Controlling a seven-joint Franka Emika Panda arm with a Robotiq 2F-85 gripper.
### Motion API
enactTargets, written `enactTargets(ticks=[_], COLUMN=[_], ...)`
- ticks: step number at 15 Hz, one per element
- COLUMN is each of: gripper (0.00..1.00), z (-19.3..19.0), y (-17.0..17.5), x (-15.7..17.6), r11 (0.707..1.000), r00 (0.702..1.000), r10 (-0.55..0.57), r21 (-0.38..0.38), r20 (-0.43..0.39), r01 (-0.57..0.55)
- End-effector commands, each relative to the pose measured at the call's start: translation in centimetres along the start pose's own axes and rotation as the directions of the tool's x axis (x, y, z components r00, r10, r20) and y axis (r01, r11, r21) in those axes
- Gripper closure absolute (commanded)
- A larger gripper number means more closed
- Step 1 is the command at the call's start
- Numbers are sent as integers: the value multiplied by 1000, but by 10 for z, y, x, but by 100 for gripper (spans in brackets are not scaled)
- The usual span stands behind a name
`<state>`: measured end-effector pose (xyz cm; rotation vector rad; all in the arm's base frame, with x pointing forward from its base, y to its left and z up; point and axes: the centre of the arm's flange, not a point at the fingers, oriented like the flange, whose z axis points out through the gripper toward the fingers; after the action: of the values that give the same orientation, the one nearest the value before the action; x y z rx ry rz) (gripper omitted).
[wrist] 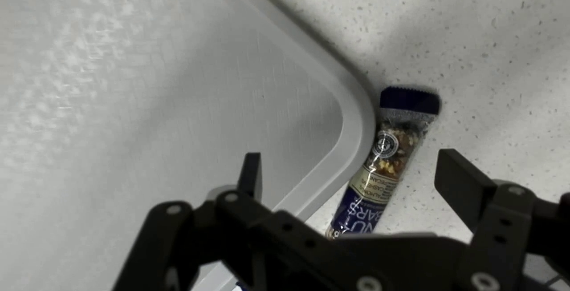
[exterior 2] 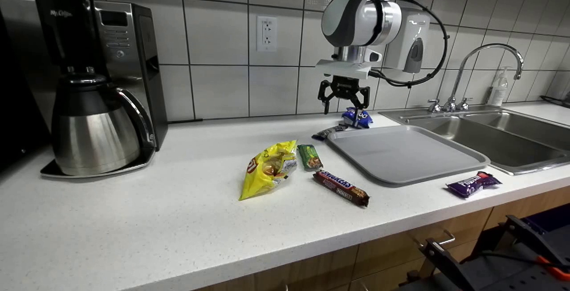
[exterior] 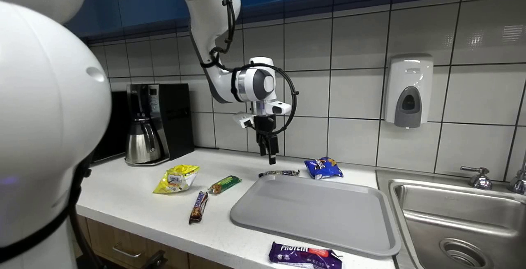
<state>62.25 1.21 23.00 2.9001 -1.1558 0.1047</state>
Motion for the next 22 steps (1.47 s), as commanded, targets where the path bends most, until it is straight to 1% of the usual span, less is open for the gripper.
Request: enactTargets(ticks=[1, 8, 12, 16, 22], gripper=[0, 0, 0, 0, 0], z=[-22, -43, -57, -68, -84], y=[32, 63, 81, 97, 122], x=[-28, -61, -79, -98, -124], r11=[998, 992, 983, 966, 926], r00=[998, 989, 981, 964, 926], r10=[-46, -117, -173, -253, -371], r21=[35, 61, 72, 81, 99], r20=[45, 86, 84, 78, 69], r01=[44, 112, 168, 247, 364])
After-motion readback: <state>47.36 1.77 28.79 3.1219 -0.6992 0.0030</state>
